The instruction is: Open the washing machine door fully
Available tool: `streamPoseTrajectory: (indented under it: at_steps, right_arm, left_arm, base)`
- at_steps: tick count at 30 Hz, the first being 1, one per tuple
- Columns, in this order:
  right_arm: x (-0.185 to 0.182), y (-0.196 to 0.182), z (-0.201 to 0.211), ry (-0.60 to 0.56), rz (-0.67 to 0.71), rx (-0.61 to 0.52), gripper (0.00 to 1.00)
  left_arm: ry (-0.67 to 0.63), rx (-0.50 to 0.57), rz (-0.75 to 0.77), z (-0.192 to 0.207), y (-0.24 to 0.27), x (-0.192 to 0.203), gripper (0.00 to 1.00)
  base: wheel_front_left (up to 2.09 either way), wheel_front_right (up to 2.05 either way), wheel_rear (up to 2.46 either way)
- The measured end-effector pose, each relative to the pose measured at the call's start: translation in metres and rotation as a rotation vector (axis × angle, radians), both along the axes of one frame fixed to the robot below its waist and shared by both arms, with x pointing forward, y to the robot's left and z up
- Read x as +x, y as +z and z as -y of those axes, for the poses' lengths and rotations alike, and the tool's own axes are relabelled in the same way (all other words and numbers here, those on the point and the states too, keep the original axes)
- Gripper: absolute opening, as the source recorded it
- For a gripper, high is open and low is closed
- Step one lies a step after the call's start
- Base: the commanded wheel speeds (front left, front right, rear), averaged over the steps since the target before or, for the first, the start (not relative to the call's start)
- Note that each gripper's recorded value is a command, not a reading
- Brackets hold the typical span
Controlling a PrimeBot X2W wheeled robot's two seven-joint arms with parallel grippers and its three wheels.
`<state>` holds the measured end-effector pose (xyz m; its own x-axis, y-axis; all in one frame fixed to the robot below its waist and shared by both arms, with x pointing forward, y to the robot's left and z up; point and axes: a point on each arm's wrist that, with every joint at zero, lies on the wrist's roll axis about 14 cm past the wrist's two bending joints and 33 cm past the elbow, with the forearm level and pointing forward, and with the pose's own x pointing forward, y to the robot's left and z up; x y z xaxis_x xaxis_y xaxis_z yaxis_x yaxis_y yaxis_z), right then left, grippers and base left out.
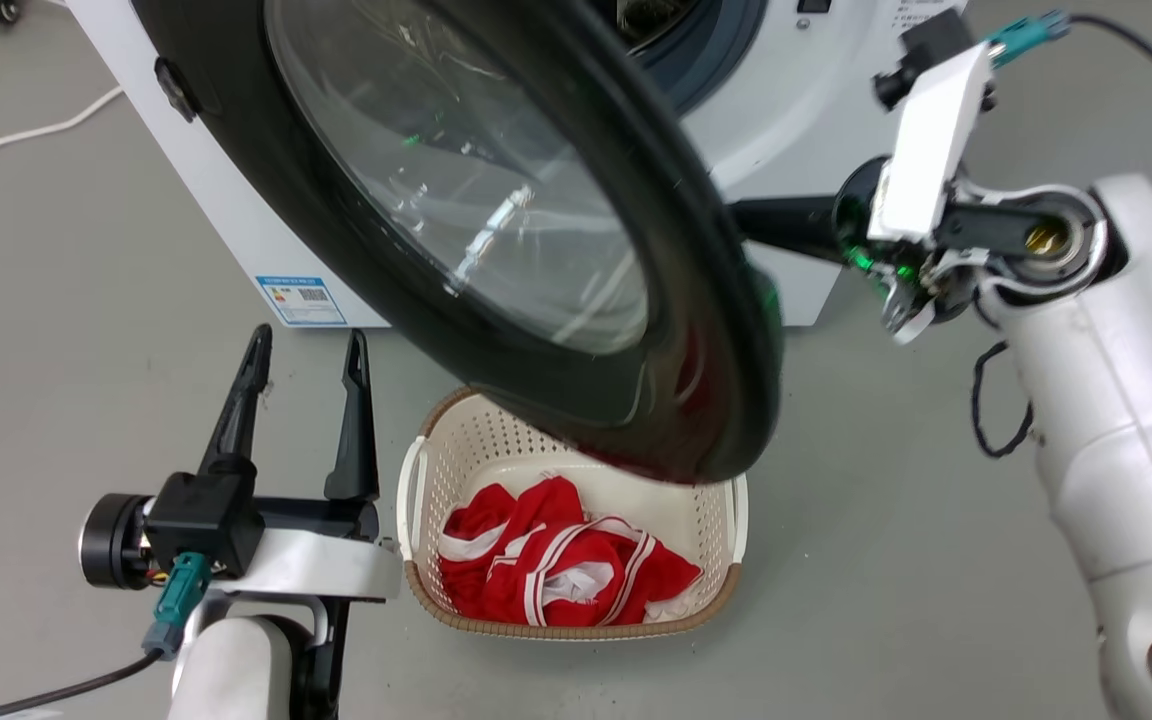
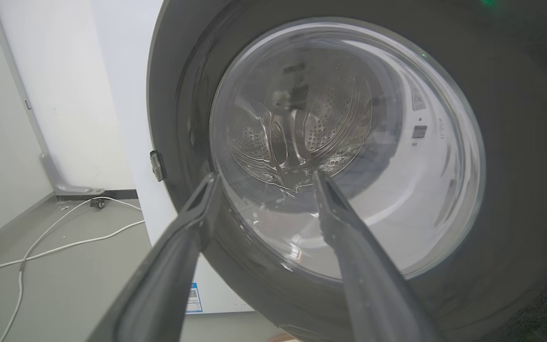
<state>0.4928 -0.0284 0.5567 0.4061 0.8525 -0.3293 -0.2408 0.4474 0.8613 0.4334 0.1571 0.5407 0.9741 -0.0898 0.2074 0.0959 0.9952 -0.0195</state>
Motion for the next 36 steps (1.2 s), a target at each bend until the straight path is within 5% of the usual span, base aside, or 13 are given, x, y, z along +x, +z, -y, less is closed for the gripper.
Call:
streamPoseTrajectory:
  at_steps: [27, 31, 36]
  right_arm:
    - [-0.083, 0.002, -0.070, 0.209, 0.010, 0.148, 0.00]
    - [-0.077, 0.005, -0.068, 0.150, 0.024, 0.173, 0.00]
    - [-0.043, 0.011, -0.039, -0.123, 0.078, 0.248, 0.00]
  left_arm:
    - [-0.004, -0.008, 0.005, 0.001, 0.006, -0.020, 1.00]
    - [-0.005, -0.008, 0.005, 0.001, 0.006, -0.022, 1.00]
    - [-0.003, -0.009, 0.007, 0.001, 0.007, -0.025, 1.00]
  base:
    - [0.00, 0.00, 0.00]
    - [0.00, 0.00, 0.00]
    - [0.00, 0.00, 0.00]
